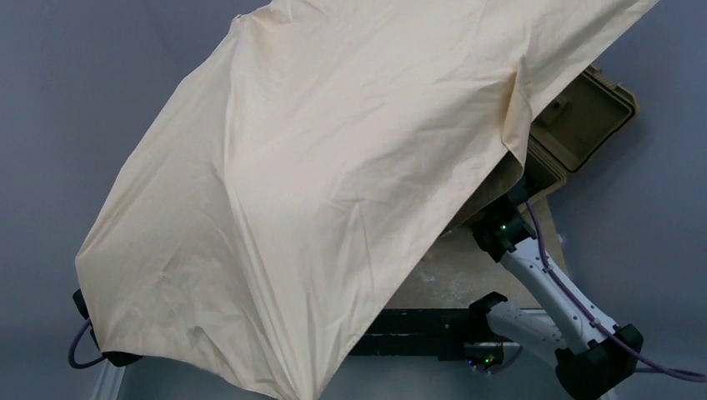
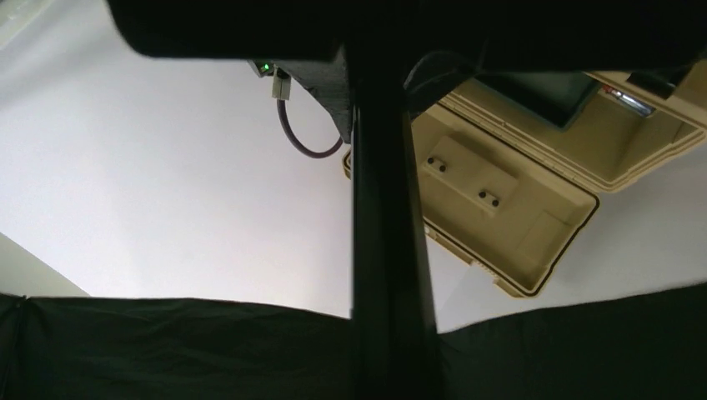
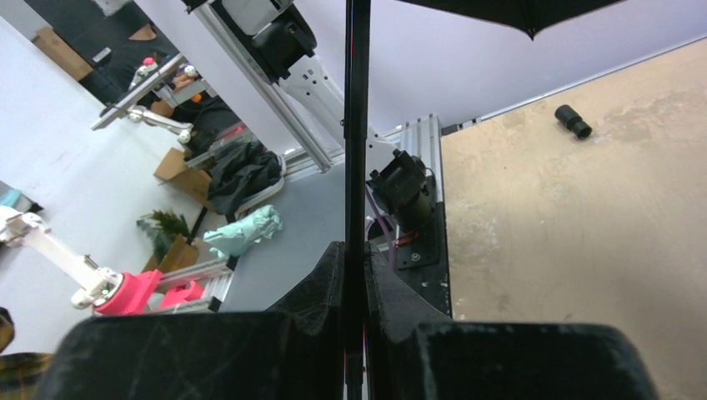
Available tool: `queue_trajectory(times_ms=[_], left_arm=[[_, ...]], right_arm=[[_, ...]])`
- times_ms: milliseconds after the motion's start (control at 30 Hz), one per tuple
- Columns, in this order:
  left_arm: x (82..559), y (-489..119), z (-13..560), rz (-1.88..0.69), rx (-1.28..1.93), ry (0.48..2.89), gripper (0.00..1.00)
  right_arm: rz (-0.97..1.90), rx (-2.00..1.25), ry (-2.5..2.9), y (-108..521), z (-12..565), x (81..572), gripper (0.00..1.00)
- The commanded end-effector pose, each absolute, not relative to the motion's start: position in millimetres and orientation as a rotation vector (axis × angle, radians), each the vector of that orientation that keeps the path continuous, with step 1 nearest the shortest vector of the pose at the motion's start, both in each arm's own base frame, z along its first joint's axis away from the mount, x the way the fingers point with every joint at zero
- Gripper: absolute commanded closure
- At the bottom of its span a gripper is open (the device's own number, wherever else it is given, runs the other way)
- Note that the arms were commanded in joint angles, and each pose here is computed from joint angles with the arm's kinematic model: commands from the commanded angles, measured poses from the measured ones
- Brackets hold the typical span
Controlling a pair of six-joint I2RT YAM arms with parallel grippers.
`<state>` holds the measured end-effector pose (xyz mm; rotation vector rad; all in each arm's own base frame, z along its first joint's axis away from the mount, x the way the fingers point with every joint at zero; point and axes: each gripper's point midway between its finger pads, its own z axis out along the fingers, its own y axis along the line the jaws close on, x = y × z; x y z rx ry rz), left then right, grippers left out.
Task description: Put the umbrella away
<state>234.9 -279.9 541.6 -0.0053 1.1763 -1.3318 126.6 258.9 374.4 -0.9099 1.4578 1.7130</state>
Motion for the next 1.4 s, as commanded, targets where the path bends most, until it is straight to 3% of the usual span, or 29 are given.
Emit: queue_trajectory(times_ms=[0, 100, 200, 400, 567, 800, 900, 967, 1100, 1233, 1367], left_arm=[[220, -269, 563, -1.356, 0.026, 1.111, 1.0], [215, -275, 564, -1.366, 0.081, 1.12, 1.0], [208, -293, 562, -1.421, 0.166, 1.155, 1.0], [200, -330, 550, -1.504, 0.263, 1.221, 1.0], [197, -356, 542, -1.506, 0.323, 1.253, 1.0], [198, -367, 530, -1.464, 0.316, 1.295, 1.0], [198, -368, 528, -1.455, 0.316, 1.299, 1.0], [196, -370, 527, -1.457, 0.327, 1.308, 1.0], [187, -371, 522, -1.493, 0.36, 1.321, 0.99], [175, -355, 522, -1.539, 0.339, 1.267, 0.6], [162, -333, 533, -1.576, 0.299, 1.161, 0.43]], right_arm=[[1.628, -0.951, 1.335, 255, 387, 127, 1.0], [1.622, -0.965, 1.338, 256, 386, 127, 1.0], [1.633, -0.995, 1.324, 255, 388, 123, 0.79], [1.654, -1.018, 1.304, 257, 403, 121, 0.5], [1.7, -0.976, 1.322, 260, 411, 126, 0.45], [1.765, -0.896, 1.366, 265, 414, 136, 0.54], [1.776, -0.884, 1.365, 265, 416, 136, 0.77], [1.778, -0.898, 1.35, 264, 419, 133, 1.0], [1.805, -0.931, 1.296, 256, 432, 118, 1.0], [1.834, -0.932, 1.216, 243, 450, 102, 1.0], [1.841, -0.932, 1.202, 239, 455, 97, 1.0]])
